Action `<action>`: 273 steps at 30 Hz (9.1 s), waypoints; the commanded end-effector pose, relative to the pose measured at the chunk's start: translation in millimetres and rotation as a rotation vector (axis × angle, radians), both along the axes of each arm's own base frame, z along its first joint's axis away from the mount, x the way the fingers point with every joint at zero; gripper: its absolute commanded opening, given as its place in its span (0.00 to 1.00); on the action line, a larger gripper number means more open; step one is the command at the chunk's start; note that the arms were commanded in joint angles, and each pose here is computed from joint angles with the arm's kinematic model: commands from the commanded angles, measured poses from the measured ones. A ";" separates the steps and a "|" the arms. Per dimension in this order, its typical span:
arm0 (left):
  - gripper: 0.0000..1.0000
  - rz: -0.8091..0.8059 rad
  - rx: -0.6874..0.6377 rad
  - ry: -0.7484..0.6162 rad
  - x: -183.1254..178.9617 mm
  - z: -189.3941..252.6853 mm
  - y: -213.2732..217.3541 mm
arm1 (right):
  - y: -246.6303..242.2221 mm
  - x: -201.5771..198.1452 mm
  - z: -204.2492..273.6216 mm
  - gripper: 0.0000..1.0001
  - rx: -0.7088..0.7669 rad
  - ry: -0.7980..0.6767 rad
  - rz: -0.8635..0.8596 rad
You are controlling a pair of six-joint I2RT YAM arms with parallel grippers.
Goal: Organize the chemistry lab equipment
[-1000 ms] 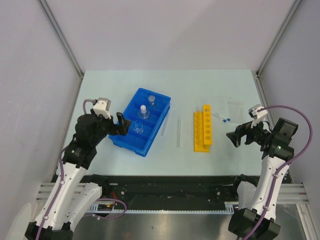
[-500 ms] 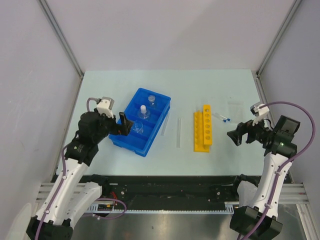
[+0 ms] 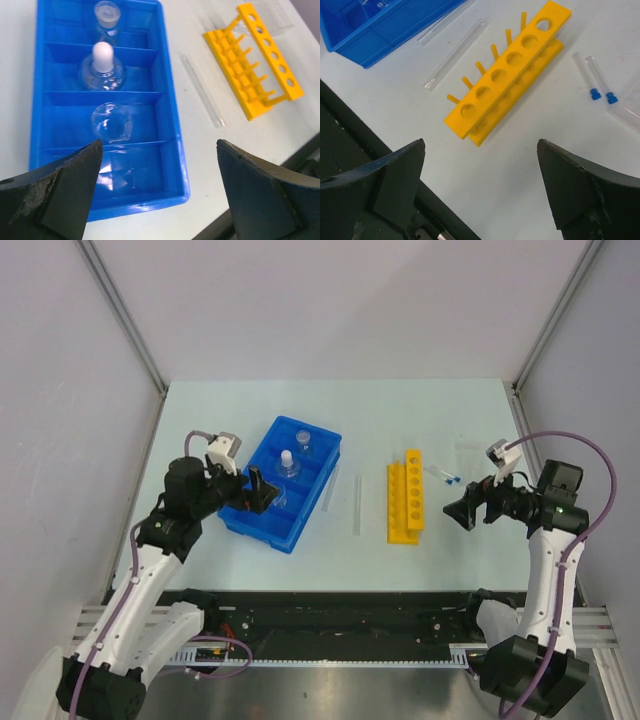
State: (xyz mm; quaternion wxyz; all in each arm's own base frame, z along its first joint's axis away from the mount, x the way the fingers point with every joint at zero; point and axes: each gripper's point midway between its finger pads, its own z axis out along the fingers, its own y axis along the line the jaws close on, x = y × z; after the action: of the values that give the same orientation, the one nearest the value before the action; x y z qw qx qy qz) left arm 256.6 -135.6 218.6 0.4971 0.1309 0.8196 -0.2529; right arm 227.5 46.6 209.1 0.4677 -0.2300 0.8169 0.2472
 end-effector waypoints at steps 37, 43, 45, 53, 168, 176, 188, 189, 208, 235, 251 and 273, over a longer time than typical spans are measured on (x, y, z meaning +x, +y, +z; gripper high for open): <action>0.69 -0.047 0.508 0.498 83.5 -162.5 -228.5 | 8.0 10.3 -8.3 1.00 -0.007 -0.073 0.031; 0.66 -0.009 0.507 0.518 103.0 -169.4 -226.5 | 9.4 9.4 -7.6 1.00 -0.007 -0.079 0.041; 0.65 -0.014 0.518 0.536 102.4 -175.8 -226.6 | 9.4 9.3 -8.5 1.00 -0.008 -0.076 0.041; 0.55 -0.037 0.529 0.586 90.9 -194.4 -225.0 | 7.5 8.5 -5.4 1.00 -0.006 -0.087 0.032; 1.00 -0.105 -0.154 -0.092 11.7 111.7 -51.8 | 301.1 -46.4 77.8 0.15 -0.311 -0.425 1.177; 1.00 -0.052 -0.152 -0.356 -33.0 121.1 -16.1 | 207.7 57.5 140.3 0.16 0.005 -0.397 0.655; 1.00 0.026 0.061 -0.279 -40.3 42.2 15.9 | 108.7 129.0 128.8 0.17 0.166 -0.383 0.199; 1.00 0.028 0.062 -0.283 -41.8 38.3 16.9 | 104.1 133.5 124.3 0.17 0.166 -0.378 0.172; 1.00 0.016 0.035 -0.345 -46.7 40.1 15.9 | 76.4 189.2 72.5 0.18 0.084 -0.496 0.023; 1.00 -0.005 0.036 -0.334 -45.4 35.5 11.8 | 68.1 202.0 18.2 0.20 0.065 -0.449 -0.014; 1.00 -0.009 0.040 -0.325 -44.6 32.3 10.8 | 65.0 199.3 -28.9 0.24 0.056 -0.371 -0.022; 1.00 -0.021 0.035 -0.333 -45.8 33.4 9.2 | 46.6 185.7 -35.6 0.50 0.091 -0.343 -0.025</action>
State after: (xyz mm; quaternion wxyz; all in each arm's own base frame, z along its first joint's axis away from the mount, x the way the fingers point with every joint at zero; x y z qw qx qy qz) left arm 209.0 -125.6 244.8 0.6030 0.1645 0.7467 -0.2275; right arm 413.4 92.0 154.4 0.5880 -0.2173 0.7411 0.2404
